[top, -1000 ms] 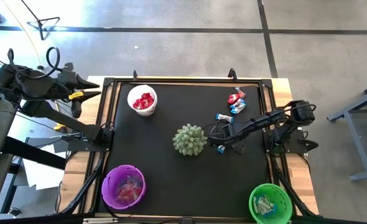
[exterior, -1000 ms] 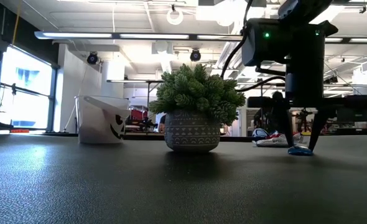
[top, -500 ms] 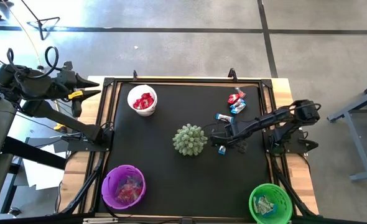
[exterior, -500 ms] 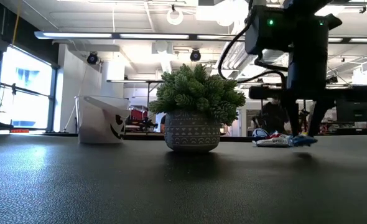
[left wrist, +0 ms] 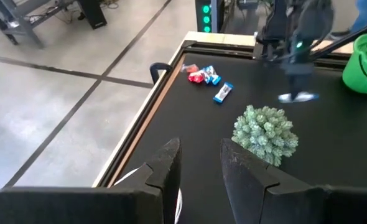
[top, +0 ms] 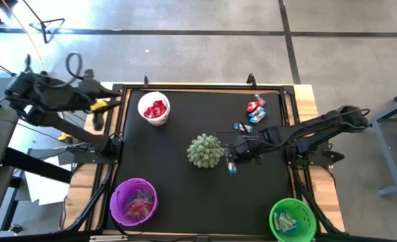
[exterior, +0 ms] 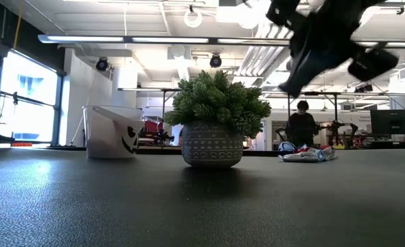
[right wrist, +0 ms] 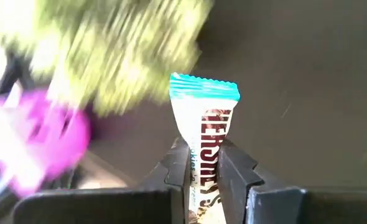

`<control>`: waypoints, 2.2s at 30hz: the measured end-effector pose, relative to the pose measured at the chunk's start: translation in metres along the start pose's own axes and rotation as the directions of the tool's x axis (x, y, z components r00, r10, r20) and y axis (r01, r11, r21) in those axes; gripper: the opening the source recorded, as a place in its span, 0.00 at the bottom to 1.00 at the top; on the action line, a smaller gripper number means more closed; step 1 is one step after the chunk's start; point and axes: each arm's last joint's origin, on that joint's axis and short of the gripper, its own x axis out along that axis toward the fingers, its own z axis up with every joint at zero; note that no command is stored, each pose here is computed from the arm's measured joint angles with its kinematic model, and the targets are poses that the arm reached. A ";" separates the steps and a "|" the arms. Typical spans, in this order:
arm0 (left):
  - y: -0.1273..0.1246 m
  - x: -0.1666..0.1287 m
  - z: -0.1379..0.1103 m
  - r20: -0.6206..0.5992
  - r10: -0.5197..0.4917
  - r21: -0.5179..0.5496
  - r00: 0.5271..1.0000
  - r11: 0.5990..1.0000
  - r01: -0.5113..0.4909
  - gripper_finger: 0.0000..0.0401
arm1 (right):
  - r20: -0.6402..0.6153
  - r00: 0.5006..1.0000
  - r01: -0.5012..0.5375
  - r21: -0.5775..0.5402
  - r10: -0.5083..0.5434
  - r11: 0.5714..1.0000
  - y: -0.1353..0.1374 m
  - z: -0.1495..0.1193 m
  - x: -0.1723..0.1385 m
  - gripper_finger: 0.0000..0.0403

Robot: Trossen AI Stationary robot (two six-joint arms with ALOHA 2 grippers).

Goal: Organize candy in baskets
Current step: Put the white chocolate bar into the green bucket

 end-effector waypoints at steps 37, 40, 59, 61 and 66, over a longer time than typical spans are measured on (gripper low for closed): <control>-0.065 0.079 0.041 -0.006 0.037 0.018 0.999 0.999 -0.036 0.25 | -0.671 0.625 0.232 -0.328 -0.399 0.916 -0.086 -0.153 -0.088 0.32; -0.063 0.080 0.042 -0.008 0.045 0.027 0.999 0.999 -0.045 0.25 | -0.673 0.612 0.245 -0.339 -0.416 0.909 -0.087 -0.152 -0.088 0.32; -0.030 0.071 0.041 0.003 0.151 0.153 0.989 0.977 -0.150 0.25 | 0.046 0.983 0.183 -0.311 -0.177 0.933 -0.061 -0.070 -0.061 0.22; -0.024 0.064 0.038 0.009 0.157 0.149 0.988 0.976 -0.157 0.25 | 0.153 0.948 0.311 -0.243 -0.280 0.919 -0.064 -0.048 -0.057 0.22; -0.011 0.047 0.033 0.032 0.163 0.141 0.986 0.976 -0.166 0.25 | 0.200 0.939 0.337 -0.380 -0.280 0.861 -0.047 -0.008 -0.039 0.22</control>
